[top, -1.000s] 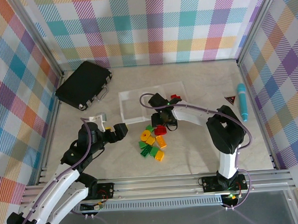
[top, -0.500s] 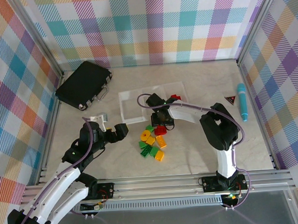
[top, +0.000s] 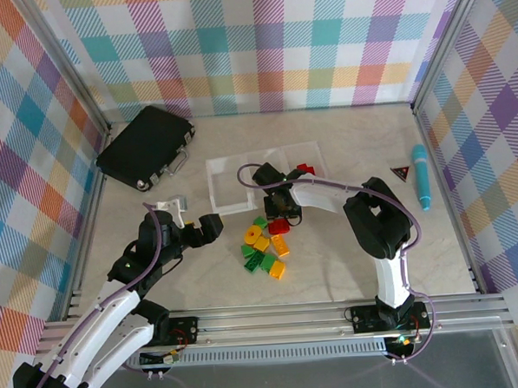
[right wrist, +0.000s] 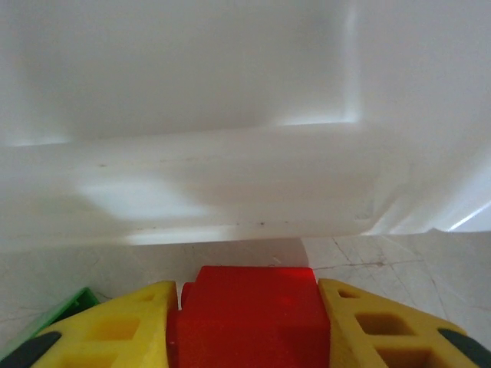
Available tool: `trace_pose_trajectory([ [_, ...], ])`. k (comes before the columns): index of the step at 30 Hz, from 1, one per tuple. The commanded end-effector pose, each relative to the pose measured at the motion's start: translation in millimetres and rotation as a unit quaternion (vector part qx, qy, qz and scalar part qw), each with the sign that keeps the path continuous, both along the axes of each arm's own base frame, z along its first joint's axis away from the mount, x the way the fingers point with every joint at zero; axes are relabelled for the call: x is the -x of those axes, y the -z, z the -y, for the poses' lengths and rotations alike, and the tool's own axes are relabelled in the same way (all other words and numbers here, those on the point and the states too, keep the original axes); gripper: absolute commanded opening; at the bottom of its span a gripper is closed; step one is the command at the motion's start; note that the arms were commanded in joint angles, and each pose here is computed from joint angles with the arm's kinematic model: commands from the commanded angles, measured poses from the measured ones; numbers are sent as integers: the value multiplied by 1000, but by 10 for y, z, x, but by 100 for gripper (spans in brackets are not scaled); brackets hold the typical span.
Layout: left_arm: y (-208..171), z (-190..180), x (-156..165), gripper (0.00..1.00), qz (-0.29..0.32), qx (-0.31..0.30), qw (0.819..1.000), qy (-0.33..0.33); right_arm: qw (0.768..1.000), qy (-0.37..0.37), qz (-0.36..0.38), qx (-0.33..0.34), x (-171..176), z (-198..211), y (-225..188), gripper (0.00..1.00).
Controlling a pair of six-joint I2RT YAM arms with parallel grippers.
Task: Sort the legos into containers by color
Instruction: Pick up the lego from the center of the table, then place the lego in the container.
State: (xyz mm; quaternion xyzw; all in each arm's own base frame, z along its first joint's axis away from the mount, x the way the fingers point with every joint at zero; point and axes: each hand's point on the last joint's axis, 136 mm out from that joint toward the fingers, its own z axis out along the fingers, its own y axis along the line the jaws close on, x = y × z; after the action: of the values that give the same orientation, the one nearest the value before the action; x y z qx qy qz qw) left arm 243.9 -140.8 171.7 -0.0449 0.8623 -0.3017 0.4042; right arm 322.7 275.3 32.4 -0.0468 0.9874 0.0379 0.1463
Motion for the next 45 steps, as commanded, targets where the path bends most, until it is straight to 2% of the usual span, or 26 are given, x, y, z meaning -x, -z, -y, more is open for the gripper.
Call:
trace_pose_trajectory([
  [1,-15,-11,36,100,4,-10,1000,5,1000,-2,1,9,50,43,-51,33],
  [12,-23,-16,36,100,6,-10,1000,4,997,-47,65,0,1,150,-896,29],
  [15,-26,-2,20,100,4,-8,1000,5,994,-50,95,-1,-155,228,-1156,30],
  [20,-50,25,3,100,3,-10,1000,11,992,-39,119,2,-602,503,-1387,30],
  [28,-93,12,-25,100,7,-18,1000,9,993,-42,108,-17,-1186,765,-1305,29],
  [39,14,49,-72,100,-14,-31,999,14,995,-55,83,-29,-1586,719,-1001,30],
  [40,86,35,-37,100,-31,-40,999,15,995,-56,81,-27,-1599,717,-971,30],
  [45,175,103,-38,100,-55,-52,996,35,995,-48,81,-29,-1654,728,-914,42],
])
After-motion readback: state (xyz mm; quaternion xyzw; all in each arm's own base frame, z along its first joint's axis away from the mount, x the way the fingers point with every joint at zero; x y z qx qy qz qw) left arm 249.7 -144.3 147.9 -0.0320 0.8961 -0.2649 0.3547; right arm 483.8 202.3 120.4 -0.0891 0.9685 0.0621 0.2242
